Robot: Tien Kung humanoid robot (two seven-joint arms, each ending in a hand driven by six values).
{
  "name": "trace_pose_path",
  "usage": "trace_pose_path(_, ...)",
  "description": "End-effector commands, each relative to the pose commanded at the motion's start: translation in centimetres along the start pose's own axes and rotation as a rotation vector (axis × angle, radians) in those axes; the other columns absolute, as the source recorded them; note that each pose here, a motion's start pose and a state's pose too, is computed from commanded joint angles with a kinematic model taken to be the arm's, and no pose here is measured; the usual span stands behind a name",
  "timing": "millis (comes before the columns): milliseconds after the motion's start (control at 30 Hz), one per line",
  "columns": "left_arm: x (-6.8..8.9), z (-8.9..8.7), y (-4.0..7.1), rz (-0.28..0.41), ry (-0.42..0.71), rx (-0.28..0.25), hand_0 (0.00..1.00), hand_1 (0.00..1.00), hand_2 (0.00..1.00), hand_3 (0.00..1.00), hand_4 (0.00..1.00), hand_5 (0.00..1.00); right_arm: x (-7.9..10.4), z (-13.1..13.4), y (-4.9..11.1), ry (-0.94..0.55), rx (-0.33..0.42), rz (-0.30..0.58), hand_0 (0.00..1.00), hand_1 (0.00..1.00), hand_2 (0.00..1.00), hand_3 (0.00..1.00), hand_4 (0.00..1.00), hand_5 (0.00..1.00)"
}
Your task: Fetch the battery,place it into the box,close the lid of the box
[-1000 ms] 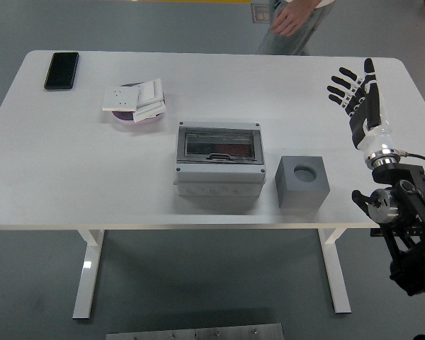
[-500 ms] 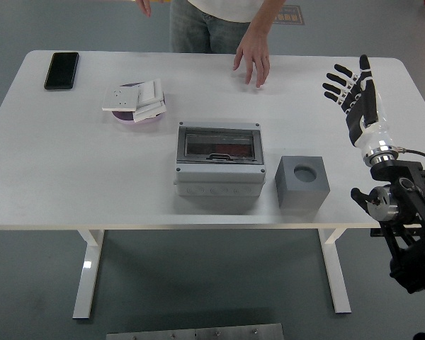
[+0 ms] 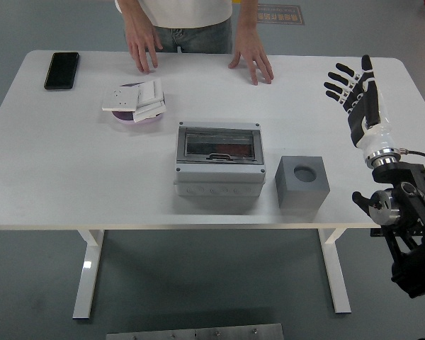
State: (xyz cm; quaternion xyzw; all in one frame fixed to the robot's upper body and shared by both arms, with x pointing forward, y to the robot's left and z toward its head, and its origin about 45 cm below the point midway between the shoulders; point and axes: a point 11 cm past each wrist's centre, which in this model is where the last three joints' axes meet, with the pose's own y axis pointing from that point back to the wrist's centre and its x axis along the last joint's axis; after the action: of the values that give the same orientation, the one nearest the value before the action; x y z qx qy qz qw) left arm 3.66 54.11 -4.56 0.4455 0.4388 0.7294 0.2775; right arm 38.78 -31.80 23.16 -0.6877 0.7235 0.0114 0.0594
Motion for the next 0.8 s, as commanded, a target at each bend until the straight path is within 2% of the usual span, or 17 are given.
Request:
trace_pose_path(167,-0.03,-0.01,0.00,-0.001,0.001,0.000,0.600,0.717,0.599,0.590,0.461,0.010,-0.14,-0.29,0.18,0.009,0.016,-0.003,0.744,0.655,0.643,0.719,0.909,0.745)
trace_pose_path(200,-0.03,-0.01,0.00,-0.001,0.001,0.000,0.601,0.717,0.599,0.589,0.461,0.010,-0.17,-0.34,0.20,0.010,0.018,-0.004,0.717,0.648,0.623,0.680,0.863,0.455)
trace_pose_path(367,-0.08,0.06,0.00,-0.002,0.003,-0.002,0.601,0.717,0.599,0.589,0.461,0.010,-0.21,-0.59,0.26,0.016,0.026,-0.009,0.717,0.648,0.623,0.680,0.863,0.455)
trace_pose_path(400,-0.09,0.07,0.00,-0.002,0.003,-0.002,0.601,0.716,0.599,0.589,0.461,0.010,-0.20,-0.63,0.26,0.016,0.027,-0.009,0.735,0.673,0.665,0.704,0.829,0.262)
trace_pose_path(567,-0.09,0.10,0.01,-0.002,0.003,-0.002,0.601,0.716,0.599,0.589,0.461,0.010,-0.12,-0.64,0.32,0.013,0.024,-0.008,0.735,0.673,0.665,0.704,0.829,0.262)
trace_pose_path(600,-0.09,0.11,0.01,-0.002,0.003,-0.003,0.603,0.716,0.599,0.589,0.461,0.011,-0.10,-0.62,0.33,0.010,0.024,-0.008,0.756,0.713,0.747,0.799,0.843,0.201)
trace_pose_path(800,-0.15,0.09,0.00,-0.004,0.003,-0.003,0.604,0.715,0.600,0.591,0.460,0.008,0.12,-0.57,0.40,0.003,0.022,-0.003,0.772,0.741,0.762,0.812,0.821,0.205)
